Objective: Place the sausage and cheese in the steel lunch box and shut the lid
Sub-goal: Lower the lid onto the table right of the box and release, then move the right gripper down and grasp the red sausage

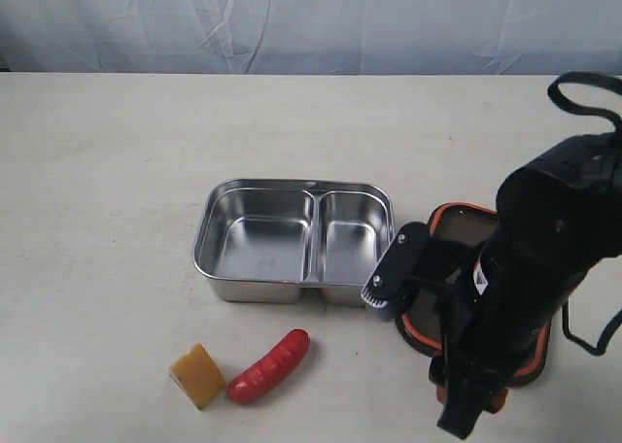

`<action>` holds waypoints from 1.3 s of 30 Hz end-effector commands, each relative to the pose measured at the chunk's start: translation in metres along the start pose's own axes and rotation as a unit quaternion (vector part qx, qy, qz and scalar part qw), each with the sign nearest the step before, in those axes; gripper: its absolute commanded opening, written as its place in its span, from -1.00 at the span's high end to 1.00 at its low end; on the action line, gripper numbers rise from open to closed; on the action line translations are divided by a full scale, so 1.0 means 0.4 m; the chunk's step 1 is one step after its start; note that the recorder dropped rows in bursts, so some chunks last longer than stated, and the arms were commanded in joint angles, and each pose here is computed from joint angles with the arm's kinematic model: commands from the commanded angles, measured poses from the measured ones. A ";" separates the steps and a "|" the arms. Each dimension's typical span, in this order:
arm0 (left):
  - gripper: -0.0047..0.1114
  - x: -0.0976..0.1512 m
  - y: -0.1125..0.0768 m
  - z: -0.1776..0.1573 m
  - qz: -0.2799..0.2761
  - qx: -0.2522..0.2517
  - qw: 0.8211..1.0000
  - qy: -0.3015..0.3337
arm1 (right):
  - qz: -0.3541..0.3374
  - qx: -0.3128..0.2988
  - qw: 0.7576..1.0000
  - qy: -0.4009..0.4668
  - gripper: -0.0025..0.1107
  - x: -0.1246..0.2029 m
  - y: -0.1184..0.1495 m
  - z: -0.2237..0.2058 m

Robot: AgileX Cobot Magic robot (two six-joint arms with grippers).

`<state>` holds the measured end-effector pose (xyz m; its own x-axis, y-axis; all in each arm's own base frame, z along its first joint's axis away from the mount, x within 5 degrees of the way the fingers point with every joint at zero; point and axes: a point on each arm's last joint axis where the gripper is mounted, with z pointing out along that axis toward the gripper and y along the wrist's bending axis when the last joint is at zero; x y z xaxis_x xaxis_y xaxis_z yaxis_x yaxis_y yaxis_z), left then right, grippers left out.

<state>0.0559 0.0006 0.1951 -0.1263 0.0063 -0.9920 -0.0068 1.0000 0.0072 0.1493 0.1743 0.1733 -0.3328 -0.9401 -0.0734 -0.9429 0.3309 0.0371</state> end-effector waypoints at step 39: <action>0.91 0.003 0.000 0.000 -0.005 -0.001 1.000 -0.001 | -0.384 0.034 0.916 -0.106 -0.07 -0.310 0.157 0.132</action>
<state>0.0559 0.0006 0.1951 -0.1263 0.0062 -0.9920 -0.0068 1.0000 0.0071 0.1324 0.3151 0.1344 0.4351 -0.8539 -0.2857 -0.8965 -0.3814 -0.2256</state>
